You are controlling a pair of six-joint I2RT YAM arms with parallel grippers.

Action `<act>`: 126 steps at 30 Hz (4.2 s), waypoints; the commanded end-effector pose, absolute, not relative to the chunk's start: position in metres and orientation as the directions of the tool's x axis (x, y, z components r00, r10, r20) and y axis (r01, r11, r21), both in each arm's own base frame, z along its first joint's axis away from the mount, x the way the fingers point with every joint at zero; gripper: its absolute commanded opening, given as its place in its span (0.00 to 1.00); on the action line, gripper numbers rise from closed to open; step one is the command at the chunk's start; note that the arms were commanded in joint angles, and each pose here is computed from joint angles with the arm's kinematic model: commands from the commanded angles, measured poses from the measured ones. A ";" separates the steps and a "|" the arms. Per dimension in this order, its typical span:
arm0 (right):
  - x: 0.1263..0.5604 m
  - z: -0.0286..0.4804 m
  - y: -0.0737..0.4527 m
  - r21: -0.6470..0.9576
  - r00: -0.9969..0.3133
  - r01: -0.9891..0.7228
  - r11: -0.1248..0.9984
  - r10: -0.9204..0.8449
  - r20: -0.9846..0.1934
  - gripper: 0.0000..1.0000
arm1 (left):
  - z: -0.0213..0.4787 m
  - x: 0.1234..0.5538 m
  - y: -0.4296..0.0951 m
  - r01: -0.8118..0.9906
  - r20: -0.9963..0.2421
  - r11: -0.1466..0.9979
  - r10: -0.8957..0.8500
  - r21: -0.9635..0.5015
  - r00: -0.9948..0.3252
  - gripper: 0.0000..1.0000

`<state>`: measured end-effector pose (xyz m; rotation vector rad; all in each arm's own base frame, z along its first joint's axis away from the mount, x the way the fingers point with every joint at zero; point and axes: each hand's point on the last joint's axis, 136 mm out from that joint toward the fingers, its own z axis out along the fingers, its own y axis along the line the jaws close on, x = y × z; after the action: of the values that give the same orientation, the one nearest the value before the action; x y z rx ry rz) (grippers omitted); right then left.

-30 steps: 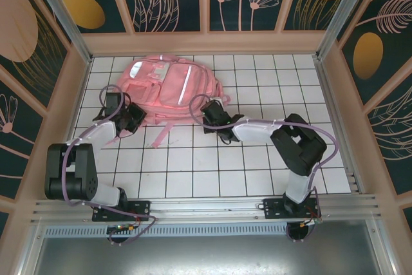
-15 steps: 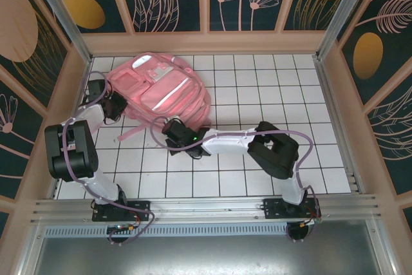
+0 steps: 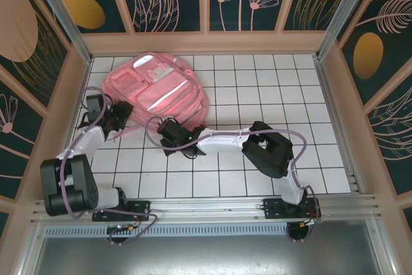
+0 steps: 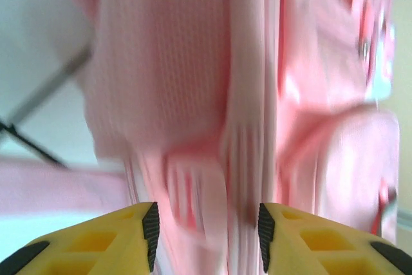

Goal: Pack the student bag

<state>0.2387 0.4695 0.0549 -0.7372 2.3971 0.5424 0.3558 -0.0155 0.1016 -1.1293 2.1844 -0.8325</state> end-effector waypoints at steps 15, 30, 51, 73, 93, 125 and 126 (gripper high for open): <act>0.244 0.074 0.468 0.250 -0.691 -0.600 0.760 -0.335 -0.640 0.00 | 0.100 0.323 -0.115 -0.458 0.007 0.278 -0.849 -0.844 -0.529 0.48; 0.299 0.073 0.371 0.128 -0.706 -0.453 0.882 -0.268 -0.655 0.00 | 0.084 0.308 -0.089 -0.566 -0.103 0.393 -0.874 -0.725 -0.474 0.00; 0.331 0.084 0.254 0.024 -0.711 -0.282 0.959 -0.192 -0.677 0.00 | 0.125 0.358 -0.147 -0.298 -0.260 0.667 -0.603 -0.683 -0.754 0.00; 0.228 0.075 0.408 0.235 -0.758 -0.469 0.851 -0.251 -0.602 0.00 | 0.082 0.376 -0.018 -0.424 -0.369 0.829 -0.547 -0.364 -0.752 0.00; 0.238 0.065 0.436 0.243 -0.731 -0.532 0.811 -0.296 -0.614 0.00 | 0.088 0.304 -0.094 -0.510 -0.049 0.469 -0.769 -0.721 -0.638 0.52; 0.294 0.064 0.315 0.039 -0.719 -0.318 0.947 -0.214 -0.662 0.00 | 0.081 0.309 -0.106 -0.583 -0.078 0.476 -0.814 -0.659 -0.576 0.00; 0.301 0.064 0.304 0.018 -0.713 -0.298 0.954 -0.210 -0.669 0.00 | 0.085 0.310 -0.103 -0.577 -0.088 0.479 -0.814 -0.662 -0.574 0.00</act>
<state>0.2693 0.3784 0.0806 -0.4807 2.3646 0.4770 0.3088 -0.1355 0.0828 -1.1184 2.3722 -0.9955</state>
